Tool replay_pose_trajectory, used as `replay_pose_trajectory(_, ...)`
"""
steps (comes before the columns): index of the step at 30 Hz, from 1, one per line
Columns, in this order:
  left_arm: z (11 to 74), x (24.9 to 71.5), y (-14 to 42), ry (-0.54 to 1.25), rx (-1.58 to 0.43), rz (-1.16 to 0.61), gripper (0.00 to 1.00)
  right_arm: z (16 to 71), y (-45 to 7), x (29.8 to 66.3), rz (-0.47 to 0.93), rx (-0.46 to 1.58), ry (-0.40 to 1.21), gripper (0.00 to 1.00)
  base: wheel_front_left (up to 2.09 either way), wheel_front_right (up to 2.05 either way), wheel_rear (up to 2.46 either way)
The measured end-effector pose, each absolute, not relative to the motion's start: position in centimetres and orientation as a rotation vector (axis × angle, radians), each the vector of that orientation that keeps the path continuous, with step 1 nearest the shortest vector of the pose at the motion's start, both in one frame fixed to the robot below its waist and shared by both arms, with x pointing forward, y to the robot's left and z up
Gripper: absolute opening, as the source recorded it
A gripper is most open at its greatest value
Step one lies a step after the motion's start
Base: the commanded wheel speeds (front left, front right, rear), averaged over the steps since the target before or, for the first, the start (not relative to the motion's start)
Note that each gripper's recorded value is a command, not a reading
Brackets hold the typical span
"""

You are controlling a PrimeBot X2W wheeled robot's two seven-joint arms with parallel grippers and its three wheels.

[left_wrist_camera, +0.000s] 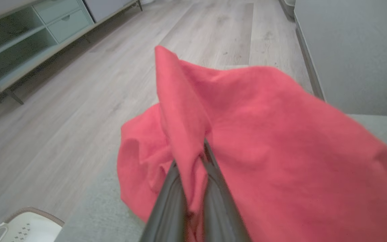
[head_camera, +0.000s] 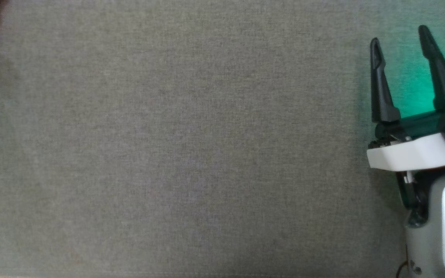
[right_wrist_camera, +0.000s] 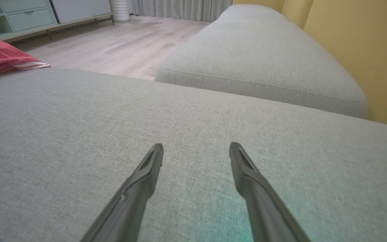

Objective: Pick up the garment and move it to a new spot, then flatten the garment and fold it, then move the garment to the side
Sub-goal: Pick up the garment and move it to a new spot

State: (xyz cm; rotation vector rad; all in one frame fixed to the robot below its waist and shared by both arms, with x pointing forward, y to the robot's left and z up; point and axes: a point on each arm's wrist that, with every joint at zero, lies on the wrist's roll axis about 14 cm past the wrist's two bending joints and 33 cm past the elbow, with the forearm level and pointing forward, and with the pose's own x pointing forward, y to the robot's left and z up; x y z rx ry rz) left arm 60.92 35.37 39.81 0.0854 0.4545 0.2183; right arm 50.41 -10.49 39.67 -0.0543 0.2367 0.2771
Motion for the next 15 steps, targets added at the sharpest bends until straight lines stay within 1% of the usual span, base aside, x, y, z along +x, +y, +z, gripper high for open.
replay_pose_trajectory(1,39.8,60.9,35.4,0.454,0.085,0.218,0.00,39.7,-10.5,50.4,0.277,-0.054,0.237,1.00,0.00,0.00,0.00)
replay_pose_trajectory(7,47.1,62.1,34.0,0.269,0.154,0.138,0.00,42.0,-10.6,49.8,0.273,-0.027,0.193,1.00,0.00,0.00,0.00)
replay_pose_trajectory(11,52.8,62.4,31.0,0.161,0.206,0.030,0.00,44.6,-11.4,49.1,0.251,-0.022,0.140,1.00,0.00,0.00,0.00)
replay_pose_trajectory(15,58.7,61.6,26.1,0.057,0.243,-0.094,0.00,46.0,-12.6,47.1,0.219,0.003,0.128,1.00,0.00,0.00,0.00)
